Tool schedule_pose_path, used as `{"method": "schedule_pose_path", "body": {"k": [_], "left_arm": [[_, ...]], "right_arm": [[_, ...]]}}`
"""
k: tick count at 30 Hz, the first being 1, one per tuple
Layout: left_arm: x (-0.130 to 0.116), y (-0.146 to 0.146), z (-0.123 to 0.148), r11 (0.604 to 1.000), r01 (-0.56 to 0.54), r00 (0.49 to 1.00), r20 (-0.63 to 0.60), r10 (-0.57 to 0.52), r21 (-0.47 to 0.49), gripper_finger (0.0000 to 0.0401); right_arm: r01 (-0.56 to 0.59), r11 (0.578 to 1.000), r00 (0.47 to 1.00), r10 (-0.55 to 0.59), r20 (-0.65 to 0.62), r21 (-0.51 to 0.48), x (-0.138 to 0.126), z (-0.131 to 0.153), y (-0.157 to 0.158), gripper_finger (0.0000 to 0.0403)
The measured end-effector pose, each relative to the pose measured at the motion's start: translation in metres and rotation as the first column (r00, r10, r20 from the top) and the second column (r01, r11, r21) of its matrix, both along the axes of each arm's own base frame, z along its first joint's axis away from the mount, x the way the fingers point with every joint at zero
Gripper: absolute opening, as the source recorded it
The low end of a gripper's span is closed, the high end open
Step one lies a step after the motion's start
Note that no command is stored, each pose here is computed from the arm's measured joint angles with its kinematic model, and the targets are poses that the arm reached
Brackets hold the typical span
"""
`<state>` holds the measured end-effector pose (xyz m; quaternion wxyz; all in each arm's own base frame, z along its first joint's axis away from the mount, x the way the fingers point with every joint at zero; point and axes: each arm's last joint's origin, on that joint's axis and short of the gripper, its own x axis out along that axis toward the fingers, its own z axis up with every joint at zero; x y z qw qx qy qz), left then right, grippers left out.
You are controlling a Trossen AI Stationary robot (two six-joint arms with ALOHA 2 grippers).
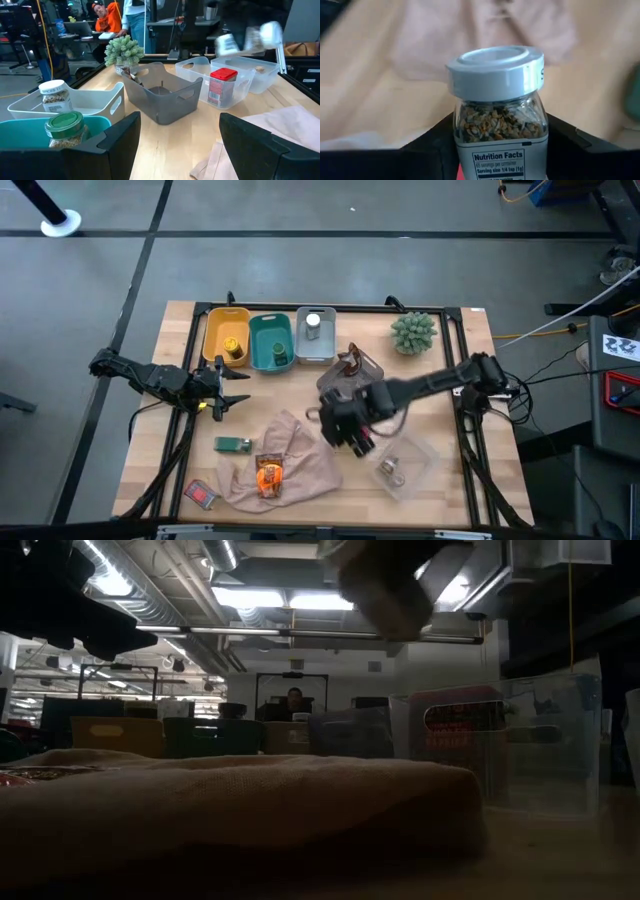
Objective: Sort spices by type
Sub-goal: Put the white seasoning bottle into the gray bin
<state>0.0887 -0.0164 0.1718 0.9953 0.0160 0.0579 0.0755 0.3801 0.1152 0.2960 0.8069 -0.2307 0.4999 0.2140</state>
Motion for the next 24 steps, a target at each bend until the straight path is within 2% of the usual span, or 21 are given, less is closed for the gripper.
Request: {"method": "schedule_pose_path", "body": {"k": [13, 18, 21, 24], "left_arm": [[0.0, 0.0, 0.002, 1.0, 0.0, 1.0, 0.025, 0.0, -0.009, 0.0255], [0.001, 0.0, 0.012, 0.999, -0.005, 0.991, 0.133, 0.011, -0.046, 0.0255], [0.001, 0.001, 0.018, 0.996, -0.048, 0.974, 0.216, 0.064, -0.08, 0.0255], [0.001, 0.003, 0.024, 0.995, -0.081, 0.961, 0.26, 0.091, -0.049, 0.0255]], "right_arm": [[0.085, 0.995, 0.988, -0.077, 0.131, -0.057, 0.026, 0.005, -0.092, 0.0208], [0.143, 0.988, 0.977, -0.131, 0.168, -0.061, 0.03, 0.007, -0.121, 0.0209], [0.187, 0.981, 0.967, -0.174, 0.187, -0.058, 0.031, 0.008, -0.139, 0.0209], [0.23, 0.972, 0.953, -0.213, 0.215, -0.056, 0.032, 0.01, -0.158, 0.0209]]}}
